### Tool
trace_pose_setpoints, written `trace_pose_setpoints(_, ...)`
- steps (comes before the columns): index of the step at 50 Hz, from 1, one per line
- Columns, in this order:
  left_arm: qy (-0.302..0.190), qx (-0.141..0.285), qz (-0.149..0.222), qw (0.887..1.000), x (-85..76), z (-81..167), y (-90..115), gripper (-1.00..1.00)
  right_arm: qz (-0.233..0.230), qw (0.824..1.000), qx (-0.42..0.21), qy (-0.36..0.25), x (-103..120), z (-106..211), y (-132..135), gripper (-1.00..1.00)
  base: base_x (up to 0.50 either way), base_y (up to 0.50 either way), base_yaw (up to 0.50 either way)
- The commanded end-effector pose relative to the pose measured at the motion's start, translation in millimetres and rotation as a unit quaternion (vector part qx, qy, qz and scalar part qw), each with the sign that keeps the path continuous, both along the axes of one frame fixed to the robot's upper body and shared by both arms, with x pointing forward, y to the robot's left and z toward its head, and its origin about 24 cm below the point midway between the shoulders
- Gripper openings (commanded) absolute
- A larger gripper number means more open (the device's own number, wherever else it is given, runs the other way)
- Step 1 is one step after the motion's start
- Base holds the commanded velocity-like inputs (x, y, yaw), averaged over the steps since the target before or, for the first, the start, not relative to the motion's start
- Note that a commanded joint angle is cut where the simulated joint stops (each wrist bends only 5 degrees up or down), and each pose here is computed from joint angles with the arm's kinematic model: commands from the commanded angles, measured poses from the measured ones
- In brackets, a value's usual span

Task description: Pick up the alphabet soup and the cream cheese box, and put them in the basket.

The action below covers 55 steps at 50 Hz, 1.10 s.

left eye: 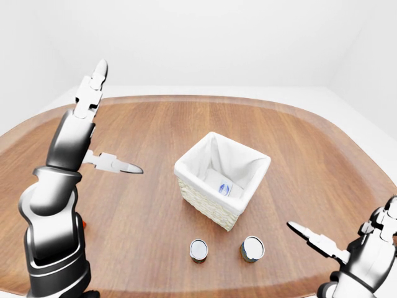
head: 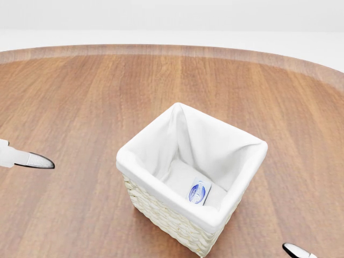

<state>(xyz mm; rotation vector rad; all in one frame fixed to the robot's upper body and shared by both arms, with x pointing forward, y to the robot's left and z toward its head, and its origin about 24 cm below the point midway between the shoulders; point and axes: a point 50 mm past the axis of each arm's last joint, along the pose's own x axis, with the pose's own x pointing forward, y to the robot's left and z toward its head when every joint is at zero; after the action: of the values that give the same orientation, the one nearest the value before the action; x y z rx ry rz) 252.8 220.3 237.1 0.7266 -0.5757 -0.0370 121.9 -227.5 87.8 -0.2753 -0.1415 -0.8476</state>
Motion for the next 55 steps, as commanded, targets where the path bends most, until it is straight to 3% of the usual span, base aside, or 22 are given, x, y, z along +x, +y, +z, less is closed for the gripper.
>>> trace_pose_setpoints(1, -0.007, -0.011, -0.005, 1.000, -0.5, 2.3, 0.1, 1.00, 0.048, 0.999, 0.004, 0.019, -0.5, -1.8, 6.6, 1.00, 0.00, 0.00, 0.00)
trace_pose_setpoints(10, -0.006, -0.009, -0.005, 1.000, -0.5, 2.2, -0.5, 1.00, 0.063, 0.997, -0.010, 0.031, -2.7, 1.1, 9.7, 1.00, 0.00, 0.00, 0.00)
trace_pose_setpoints(27, -0.008, -0.009, -0.002, 1.000, -0.8, 2.5, 0.3, 1.00, 0.085, 0.993, 0.059, 0.065, -12.3, -22.4, 6.8, 1.00, 0.00, 0.00, 0.00)
trace_pose_setpoints(55, -0.004, -0.003, -0.003, 1.000, 0.4, 2.2, -0.8, 1.00, 0.112, 0.984, 0.076, 0.116, -15.5, -42.4, 12.9, 1.00, 0.00, 0.00, 0.00)
